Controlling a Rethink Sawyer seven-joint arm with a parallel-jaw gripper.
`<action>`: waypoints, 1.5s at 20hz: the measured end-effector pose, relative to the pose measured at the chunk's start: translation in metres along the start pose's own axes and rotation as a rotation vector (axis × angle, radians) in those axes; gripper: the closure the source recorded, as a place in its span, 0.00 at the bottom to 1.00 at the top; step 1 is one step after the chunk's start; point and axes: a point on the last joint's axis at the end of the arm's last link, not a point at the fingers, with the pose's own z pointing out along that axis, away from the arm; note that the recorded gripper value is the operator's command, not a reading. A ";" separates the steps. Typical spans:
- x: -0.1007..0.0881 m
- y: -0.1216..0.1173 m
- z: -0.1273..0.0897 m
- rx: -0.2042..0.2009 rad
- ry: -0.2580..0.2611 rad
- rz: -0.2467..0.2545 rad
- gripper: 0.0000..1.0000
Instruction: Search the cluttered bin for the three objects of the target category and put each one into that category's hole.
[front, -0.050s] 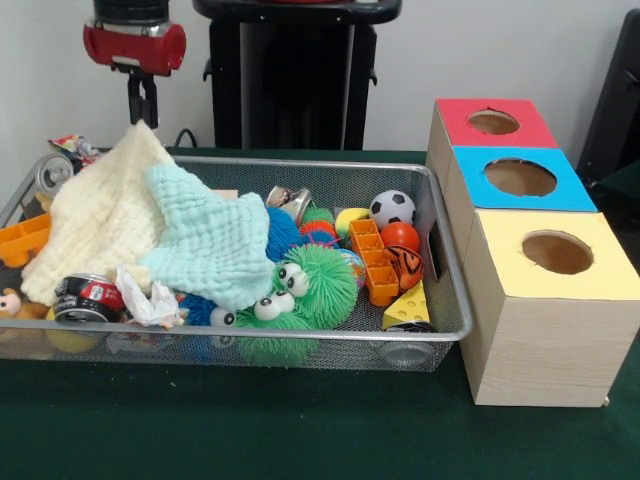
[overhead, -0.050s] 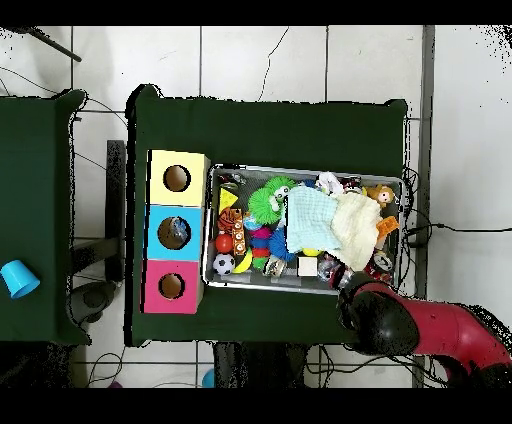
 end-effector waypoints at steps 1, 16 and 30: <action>-0.002 0.002 -0.006 0.003 -0.004 0.003 1.00; -0.023 0.077 -0.076 0.047 -0.020 -0.033 1.00; -0.014 0.164 -0.119 0.033 -0.001 -0.071 1.00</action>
